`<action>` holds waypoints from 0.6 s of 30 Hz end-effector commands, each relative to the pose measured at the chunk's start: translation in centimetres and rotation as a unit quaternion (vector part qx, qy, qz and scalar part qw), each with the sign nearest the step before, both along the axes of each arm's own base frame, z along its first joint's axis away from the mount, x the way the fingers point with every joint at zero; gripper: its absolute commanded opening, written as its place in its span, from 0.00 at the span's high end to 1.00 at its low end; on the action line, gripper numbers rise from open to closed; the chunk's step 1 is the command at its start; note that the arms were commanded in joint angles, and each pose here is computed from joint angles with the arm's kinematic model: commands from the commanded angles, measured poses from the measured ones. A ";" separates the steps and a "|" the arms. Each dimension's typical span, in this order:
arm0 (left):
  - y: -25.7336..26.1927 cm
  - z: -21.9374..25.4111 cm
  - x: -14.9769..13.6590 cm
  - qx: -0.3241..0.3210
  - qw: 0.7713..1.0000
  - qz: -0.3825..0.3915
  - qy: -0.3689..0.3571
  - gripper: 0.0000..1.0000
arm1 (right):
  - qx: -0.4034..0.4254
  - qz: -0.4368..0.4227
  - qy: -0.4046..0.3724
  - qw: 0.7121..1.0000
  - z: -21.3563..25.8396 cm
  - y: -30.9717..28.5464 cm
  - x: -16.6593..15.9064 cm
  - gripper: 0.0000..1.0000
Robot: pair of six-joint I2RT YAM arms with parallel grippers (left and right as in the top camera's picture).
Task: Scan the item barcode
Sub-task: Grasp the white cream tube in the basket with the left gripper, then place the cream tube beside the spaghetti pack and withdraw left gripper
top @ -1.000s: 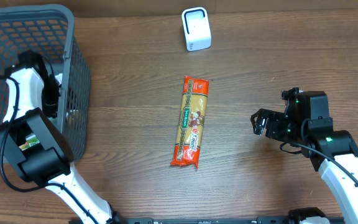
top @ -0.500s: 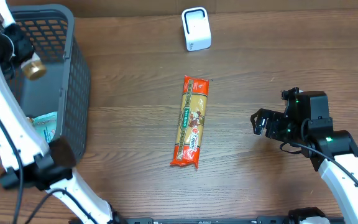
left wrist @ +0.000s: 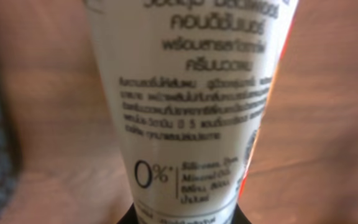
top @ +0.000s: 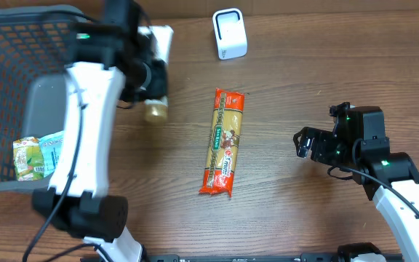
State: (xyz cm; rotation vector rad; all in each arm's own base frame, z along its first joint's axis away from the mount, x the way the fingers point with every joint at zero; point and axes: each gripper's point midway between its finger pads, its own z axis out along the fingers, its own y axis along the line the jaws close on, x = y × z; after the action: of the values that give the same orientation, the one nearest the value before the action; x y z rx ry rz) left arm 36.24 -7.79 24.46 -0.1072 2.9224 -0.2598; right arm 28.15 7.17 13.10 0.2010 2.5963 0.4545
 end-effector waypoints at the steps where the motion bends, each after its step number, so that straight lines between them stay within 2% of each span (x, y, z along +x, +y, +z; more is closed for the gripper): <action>1: -1.8 -8.3 -1.8 0.030 0.997 -0.007 0.074 0.96 | -0.001 0.005 -0.017 1.000 1.0 0.0 0.6 0.00; 4: -3.4 -13.6 -2.9 0.036 0.995 -0.033 0.088 0.96 | -0.001 0.005 -0.017 1.000 1.0 0.0 0.6 0.00; 8: -5.3 -18.8 -3.7 0.034 0.995 -0.064 0.072 0.95 | -0.001 0.005 -0.017 1.000 1.0 0.0 0.6 0.00; 12: -6.4 -21.1 -4.0 0.030 0.995 -0.079 0.054 0.84 | -0.001 0.005 -0.017 1.000 1.0 0.0 0.6 0.00; 15: -6.9 -21.9 -3.9 0.026 0.995 -0.086 0.039 0.83 | -0.001 0.005 -0.017 1.000 1.0 0.0 0.6 0.00; 18: -8.1 -22.7 -4.5 0.015 0.995 -0.087 0.039 0.87 | -0.001 0.005 -0.017 1.000 1.0 0.0 0.6 0.00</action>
State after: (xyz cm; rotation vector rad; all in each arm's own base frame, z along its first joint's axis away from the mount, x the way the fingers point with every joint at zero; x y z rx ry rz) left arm 32.22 -14.78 1.76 0.1512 3.0345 -0.2122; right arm 28.15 7.17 13.09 0.2005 2.5967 0.4548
